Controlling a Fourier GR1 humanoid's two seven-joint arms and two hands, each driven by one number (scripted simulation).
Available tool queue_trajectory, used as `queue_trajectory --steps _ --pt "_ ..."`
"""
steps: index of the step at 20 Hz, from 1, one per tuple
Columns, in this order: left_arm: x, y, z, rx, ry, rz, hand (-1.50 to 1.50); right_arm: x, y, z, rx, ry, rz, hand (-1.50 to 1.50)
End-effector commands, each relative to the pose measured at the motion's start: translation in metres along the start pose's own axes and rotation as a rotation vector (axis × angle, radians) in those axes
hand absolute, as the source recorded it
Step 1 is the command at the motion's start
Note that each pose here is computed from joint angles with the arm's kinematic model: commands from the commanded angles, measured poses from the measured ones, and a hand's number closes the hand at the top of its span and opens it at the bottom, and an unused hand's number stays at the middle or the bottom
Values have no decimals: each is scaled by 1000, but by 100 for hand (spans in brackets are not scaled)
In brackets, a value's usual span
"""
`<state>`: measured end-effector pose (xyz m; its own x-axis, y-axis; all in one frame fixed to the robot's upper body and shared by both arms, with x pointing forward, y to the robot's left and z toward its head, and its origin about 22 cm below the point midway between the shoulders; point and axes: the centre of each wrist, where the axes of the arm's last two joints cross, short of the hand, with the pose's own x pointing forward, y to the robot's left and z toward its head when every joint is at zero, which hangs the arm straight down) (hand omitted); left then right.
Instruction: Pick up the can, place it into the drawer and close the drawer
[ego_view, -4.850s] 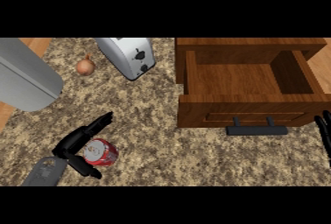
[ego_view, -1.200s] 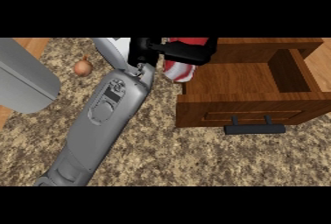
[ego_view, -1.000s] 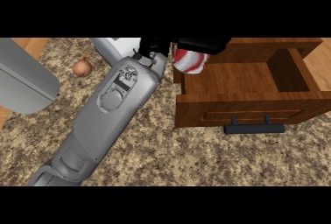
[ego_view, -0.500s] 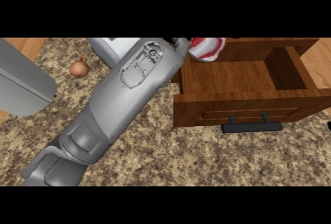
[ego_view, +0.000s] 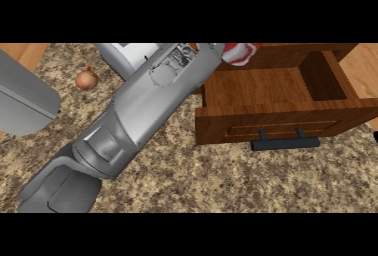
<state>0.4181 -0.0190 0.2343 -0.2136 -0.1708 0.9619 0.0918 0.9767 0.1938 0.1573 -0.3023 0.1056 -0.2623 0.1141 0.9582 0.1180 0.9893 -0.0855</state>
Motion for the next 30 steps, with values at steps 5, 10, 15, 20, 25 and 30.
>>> queue_trajectory --steps 5,10,15,20,25,30 --pt "-9 -4 -4 16 31 -44 150 -9 4 -6 9 -8 8 -150" --pt "-42 -4 3 49 0 -75 150 -22 4 -15 9 -5 -5 -150" --pt "-47 -2 -1 81 -2 -148 150 0 6 -13 28 -20 8 -150" --pt "-74 1 7 64 -19 -169 150 -9 9 -22 24 -31 -1 -150" --pt "-76 3 4 97 9 -198 -150 -6 6 -26 49 -40 5 -150" --pt "-55 -1 -2 163 4 -205 -150 7 13 -34 47 -40 7 -150"
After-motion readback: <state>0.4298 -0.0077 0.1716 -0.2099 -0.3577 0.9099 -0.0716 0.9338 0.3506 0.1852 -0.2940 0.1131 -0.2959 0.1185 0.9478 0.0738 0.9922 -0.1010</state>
